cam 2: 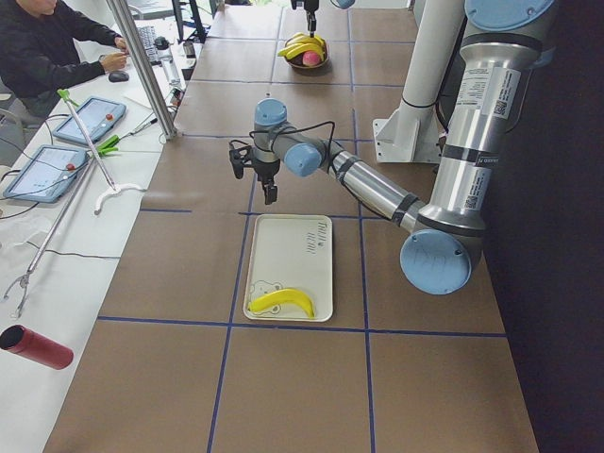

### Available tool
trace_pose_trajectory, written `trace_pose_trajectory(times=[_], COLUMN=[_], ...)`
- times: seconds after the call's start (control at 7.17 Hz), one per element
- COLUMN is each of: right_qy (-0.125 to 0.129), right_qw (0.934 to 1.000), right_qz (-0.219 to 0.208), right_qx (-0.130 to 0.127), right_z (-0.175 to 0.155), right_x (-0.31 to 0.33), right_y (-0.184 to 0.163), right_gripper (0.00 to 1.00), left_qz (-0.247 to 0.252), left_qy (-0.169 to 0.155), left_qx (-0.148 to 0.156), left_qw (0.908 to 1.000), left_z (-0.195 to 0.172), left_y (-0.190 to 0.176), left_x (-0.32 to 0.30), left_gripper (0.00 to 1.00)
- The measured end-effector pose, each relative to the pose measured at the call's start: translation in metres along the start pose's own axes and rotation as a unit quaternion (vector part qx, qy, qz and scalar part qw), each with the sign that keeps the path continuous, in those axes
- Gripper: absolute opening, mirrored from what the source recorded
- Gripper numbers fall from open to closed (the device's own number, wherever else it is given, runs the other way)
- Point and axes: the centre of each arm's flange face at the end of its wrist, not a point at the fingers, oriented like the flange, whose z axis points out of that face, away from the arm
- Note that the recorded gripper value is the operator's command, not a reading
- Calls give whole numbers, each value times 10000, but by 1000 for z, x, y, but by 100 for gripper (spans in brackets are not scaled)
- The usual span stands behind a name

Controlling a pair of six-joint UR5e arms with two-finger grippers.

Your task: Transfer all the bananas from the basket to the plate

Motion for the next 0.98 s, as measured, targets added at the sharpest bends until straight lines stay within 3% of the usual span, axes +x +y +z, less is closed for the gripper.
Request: trace_pose_trajectory(times=[0.98], right_qy=[86], right_qw=[9999], right_qz=[-28], right_qx=[-113], right_z=[16], right_x=[2], right_y=[1], right_gripper=[71], left_qz=[5], left_qy=[9], left_qx=[-2], left_qw=[10000], left_z=[-1], left_y=[0], left_x=[1], left_gripper=[100])
